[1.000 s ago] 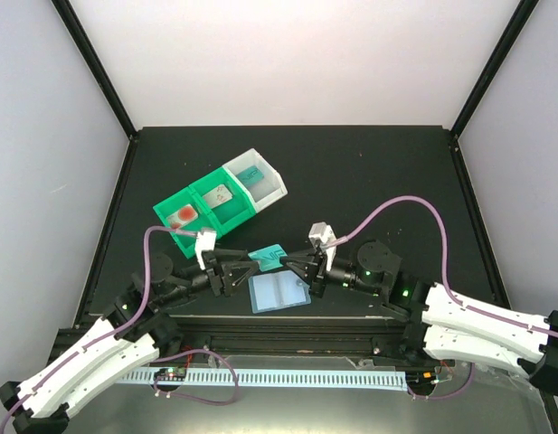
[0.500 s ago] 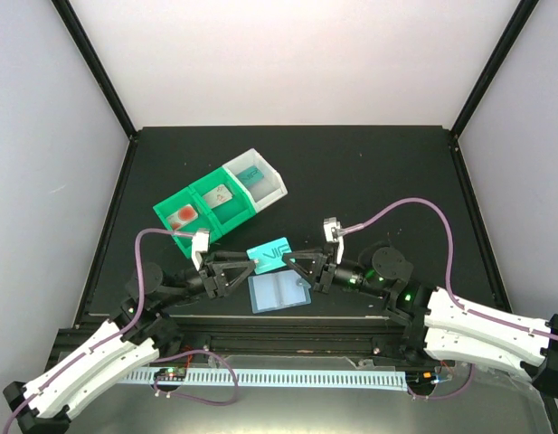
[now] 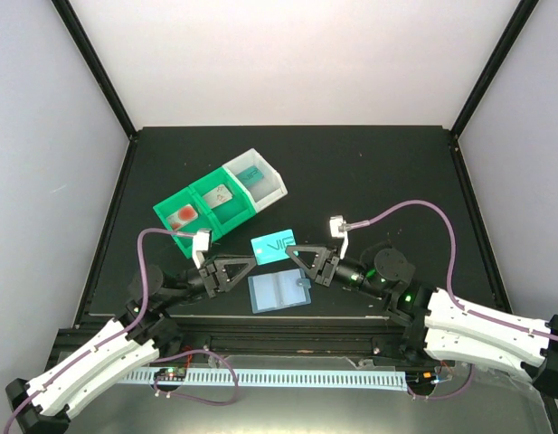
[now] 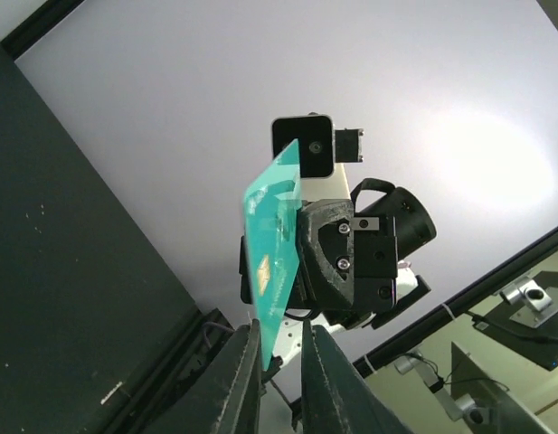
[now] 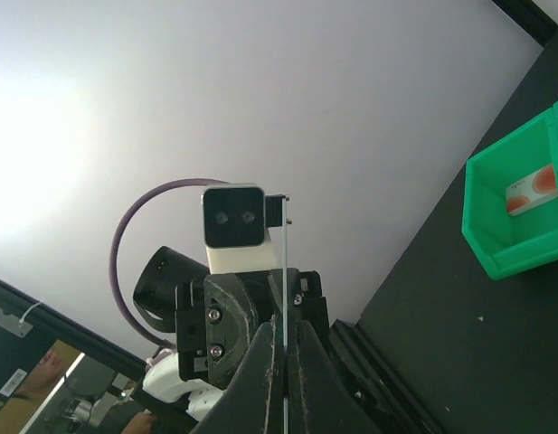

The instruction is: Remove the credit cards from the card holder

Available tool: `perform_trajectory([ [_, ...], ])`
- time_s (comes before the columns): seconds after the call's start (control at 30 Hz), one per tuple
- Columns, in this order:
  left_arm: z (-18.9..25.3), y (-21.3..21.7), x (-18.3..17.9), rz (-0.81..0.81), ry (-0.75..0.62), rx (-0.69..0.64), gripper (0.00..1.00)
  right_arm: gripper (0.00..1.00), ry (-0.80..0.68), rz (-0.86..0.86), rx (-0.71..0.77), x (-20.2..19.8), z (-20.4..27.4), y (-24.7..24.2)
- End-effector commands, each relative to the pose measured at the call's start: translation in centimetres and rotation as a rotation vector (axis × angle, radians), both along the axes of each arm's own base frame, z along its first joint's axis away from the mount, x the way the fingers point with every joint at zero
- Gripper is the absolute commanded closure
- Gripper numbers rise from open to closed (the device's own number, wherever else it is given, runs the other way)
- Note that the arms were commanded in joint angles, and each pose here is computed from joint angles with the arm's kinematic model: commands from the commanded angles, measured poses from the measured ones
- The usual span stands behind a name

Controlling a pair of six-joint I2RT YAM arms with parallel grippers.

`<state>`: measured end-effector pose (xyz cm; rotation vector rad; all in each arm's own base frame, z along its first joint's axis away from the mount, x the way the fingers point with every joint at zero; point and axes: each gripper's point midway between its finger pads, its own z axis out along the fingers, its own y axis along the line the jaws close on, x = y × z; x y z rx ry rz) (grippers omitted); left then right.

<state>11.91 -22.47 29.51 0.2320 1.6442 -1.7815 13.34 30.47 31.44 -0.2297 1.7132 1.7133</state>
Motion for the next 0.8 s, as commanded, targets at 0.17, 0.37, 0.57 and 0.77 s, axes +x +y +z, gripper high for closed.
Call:
perform_trajectory([
  [0.17, 0.1, -0.1, 0.2, 0.005, -0.004, -0.007, 0.70, 0.99, 0.048, -0.029, 0.055, 0.5, 0.2, -0.6],
  [0.37, 0.0, -0.1, 0.5, 0.015, 0.005, -0.016, 0.60, 0.99, 0.043, -0.013, 0.036, 0.4, 0.2, 0.0],
  [0.57, -0.2, -0.4, 0.8, 0.012, 0.016, -0.001, 0.60, 0.99, 0.055, 0.003, 0.052, 0.4, 0.4, 0.4],
  [0.77, 0.1, -0.4, 0.9, 0.019, 0.003, -0.008, 0.91, 0.99, 0.067, 0.011, 0.035, 0.5, -0.2, 0.8],
])
